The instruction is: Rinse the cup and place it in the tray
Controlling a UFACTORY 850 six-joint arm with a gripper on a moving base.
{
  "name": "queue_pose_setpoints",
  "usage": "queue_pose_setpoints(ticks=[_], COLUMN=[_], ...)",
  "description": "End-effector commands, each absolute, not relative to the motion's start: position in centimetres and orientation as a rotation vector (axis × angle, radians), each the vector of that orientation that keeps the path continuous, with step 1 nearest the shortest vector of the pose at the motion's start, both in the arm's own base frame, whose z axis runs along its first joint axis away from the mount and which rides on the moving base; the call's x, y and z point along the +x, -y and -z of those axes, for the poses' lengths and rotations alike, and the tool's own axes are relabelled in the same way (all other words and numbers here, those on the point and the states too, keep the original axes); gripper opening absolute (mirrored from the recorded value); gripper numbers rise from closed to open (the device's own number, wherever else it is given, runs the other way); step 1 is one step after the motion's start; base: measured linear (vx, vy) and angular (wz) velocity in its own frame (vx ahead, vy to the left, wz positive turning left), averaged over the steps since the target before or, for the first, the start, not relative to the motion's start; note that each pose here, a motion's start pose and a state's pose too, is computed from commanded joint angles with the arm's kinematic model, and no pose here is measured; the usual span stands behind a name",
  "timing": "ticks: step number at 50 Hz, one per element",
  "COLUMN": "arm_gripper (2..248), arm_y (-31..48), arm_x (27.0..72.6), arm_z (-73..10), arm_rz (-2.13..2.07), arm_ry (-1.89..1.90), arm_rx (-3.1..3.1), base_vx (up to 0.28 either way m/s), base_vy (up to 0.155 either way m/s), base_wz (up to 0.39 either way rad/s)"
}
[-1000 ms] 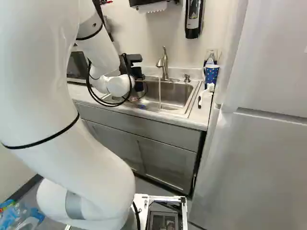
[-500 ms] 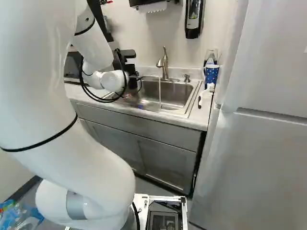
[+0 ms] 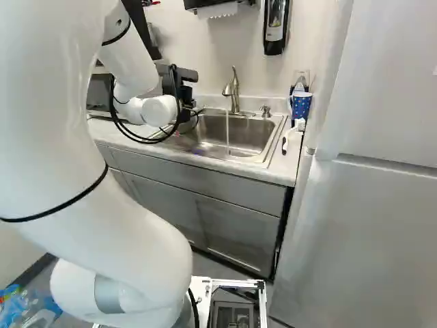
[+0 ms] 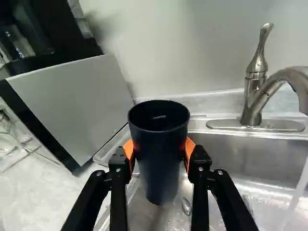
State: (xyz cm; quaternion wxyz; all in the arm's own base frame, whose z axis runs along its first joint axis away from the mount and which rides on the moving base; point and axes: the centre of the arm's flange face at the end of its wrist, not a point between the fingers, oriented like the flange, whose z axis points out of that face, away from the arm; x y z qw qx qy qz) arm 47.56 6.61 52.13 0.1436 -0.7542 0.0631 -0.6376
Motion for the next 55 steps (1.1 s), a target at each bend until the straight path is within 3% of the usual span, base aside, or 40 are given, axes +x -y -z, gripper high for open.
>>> queue_pose_setpoints(ticks=[55], arm_gripper=[121], arm_y=[-6.61], arm_x=[47.56], arm_z=[-52.13], arm_rz=[1.499], arm_ry=[-0.724], arm_rx=[-1.854], base_vx=[0.000], base_vy=[0.000], base_wz=[0.000])
